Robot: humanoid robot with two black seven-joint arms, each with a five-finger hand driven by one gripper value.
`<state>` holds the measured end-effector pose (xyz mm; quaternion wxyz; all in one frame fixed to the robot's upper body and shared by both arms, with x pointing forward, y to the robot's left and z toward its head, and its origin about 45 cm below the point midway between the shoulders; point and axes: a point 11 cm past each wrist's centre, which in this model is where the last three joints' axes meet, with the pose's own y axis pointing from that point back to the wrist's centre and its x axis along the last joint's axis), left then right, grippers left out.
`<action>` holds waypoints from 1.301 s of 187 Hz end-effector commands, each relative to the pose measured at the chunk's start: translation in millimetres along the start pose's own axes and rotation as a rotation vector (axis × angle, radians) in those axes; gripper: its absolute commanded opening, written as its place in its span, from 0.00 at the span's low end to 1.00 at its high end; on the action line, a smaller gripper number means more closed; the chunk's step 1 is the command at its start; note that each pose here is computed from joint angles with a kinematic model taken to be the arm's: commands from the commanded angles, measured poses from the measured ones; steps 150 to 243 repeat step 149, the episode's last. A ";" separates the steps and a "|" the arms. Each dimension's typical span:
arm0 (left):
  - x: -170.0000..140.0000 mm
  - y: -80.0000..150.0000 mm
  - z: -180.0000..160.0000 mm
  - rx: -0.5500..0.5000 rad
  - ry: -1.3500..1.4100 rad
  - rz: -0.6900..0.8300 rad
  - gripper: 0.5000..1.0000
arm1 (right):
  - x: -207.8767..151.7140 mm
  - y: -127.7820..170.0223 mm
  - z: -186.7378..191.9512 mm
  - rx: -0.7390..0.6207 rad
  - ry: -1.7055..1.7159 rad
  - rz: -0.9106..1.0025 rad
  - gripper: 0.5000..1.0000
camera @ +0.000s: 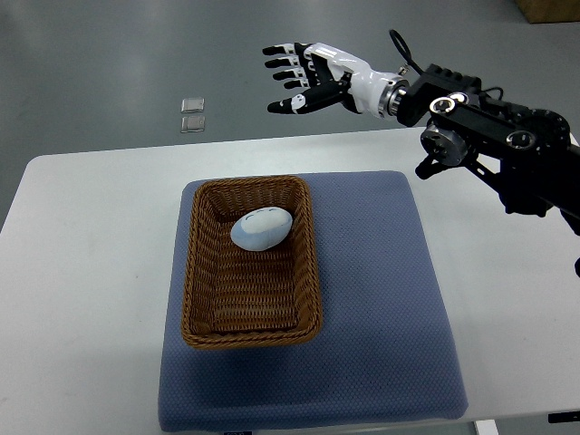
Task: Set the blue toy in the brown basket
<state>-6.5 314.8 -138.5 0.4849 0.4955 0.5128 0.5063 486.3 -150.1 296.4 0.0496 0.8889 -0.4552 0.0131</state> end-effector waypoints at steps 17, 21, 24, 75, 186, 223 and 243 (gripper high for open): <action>-0.2 0.0 -0.2 0.001 -0.001 -0.001 1.00 | 45.4 40.7 46.3 0.103 -0.450 0.211 0.82; -0.7 0.0 -0.4 0.003 -0.002 -0.002 1.00 | 47.8 45.3 52.5 0.111 -0.490 0.224 0.82; -0.7 0.0 -0.4 0.003 -0.002 -0.002 1.00 | 48.0 47.0 55.6 0.114 -0.511 0.228 0.82; -0.7 0.0 -0.7 0.005 -0.004 -0.002 1.00 | 49.4 79.3 120.1 0.155 -0.805 0.270 0.82; -1.2 -0.1 -0.8 0.007 -0.004 -0.003 1.00 | 46.8 89.6 133.7 0.177 -0.839 0.249 0.82; -1.2 -0.1 -0.8 0.007 -0.004 -0.003 1.00 | 46.8 89.6 133.7 0.177 -0.839 0.249 0.82; -1.2 -0.1 -0.8 0.007 -0.004 -0.003 1.00 | 46.8 89.6 133.7 0.177 -0.839 0.249 0.82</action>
